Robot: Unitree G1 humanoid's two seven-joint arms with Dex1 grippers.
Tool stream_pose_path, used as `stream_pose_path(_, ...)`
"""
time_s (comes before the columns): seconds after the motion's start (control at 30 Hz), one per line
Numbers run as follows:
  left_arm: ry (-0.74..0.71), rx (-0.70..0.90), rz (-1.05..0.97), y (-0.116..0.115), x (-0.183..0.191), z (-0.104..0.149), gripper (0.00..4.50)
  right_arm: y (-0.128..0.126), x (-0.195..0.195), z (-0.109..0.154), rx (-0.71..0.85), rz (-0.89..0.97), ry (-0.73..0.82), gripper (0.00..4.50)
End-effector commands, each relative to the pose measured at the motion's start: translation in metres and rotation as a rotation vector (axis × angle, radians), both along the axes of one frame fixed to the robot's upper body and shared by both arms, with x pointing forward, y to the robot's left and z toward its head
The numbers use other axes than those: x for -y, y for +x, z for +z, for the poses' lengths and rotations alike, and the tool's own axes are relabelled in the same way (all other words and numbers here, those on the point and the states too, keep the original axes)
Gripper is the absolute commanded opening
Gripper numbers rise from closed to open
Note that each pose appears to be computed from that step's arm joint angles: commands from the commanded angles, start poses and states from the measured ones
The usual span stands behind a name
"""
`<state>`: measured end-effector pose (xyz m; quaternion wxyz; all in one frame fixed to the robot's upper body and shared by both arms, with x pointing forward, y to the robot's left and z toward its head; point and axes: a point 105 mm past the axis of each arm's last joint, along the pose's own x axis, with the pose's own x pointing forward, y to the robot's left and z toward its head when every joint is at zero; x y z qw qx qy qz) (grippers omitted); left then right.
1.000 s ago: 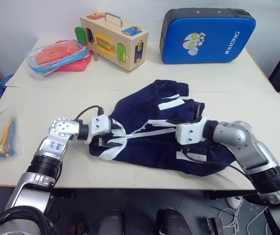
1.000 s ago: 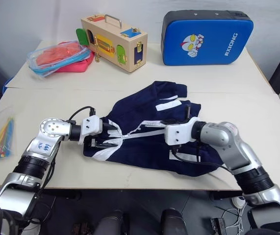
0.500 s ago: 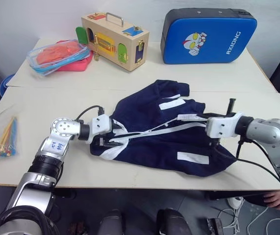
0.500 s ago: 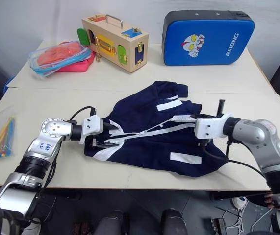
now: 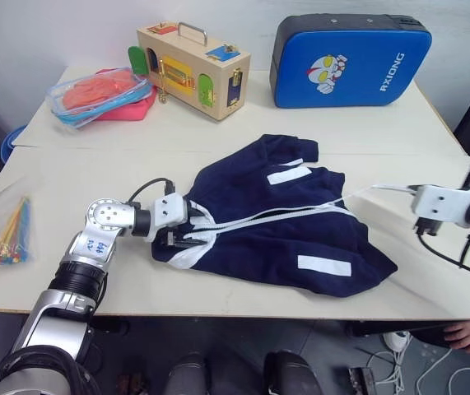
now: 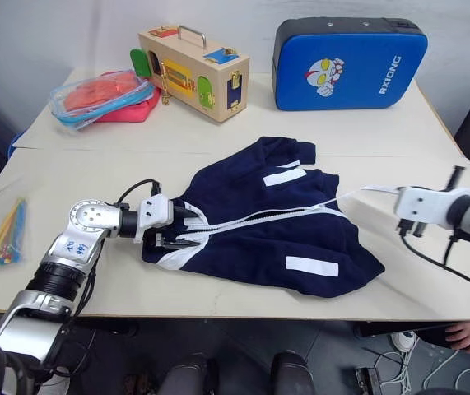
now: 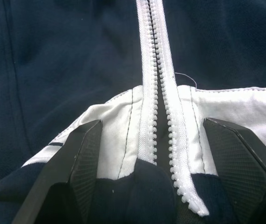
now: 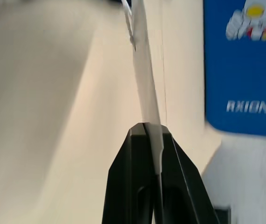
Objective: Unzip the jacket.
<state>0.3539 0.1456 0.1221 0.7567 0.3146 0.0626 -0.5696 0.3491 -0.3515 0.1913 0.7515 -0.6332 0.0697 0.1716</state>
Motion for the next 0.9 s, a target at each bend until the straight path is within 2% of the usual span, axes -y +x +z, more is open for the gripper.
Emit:
stream_pose_path(0.03, 0.05, -0.043, 0.03, -0.001, -0.007, -0.016, 3.65, -0.004, 0.027, 0.012, 0.044, -0.081, -0.034, 0.01)
stream_pose_path(0.37, 0.046, -0.041, 0.028, -0.001, -0.006, -0.015, 3.65, -0.009, 0.071, 0.017, 0.071, -0.269, -0.067, 0.01)
stream_pose_path(0.67, 0.042, -0.036, 0.019, 0.001, -0.002, -0.013, 3.65, -0.005, 0.088, 0.038, 0.161, -0.393, -0.022, 0.01)
stream_pose_path(0.77, 0.04, -0.032, 0.017, 0.001, -0.001, -0.013, 3.65, -0.001, 0.078, 0.036, 0.151, -0.342, 0.009, 0.01)
stream_pose_path(0.9, 0.006, -0.029, 0.03, 0.003, -0.001, -0.008, 3.65, 0.004, 0.036, 0.022, 0.049, -0.123, 0.243, 0.01)
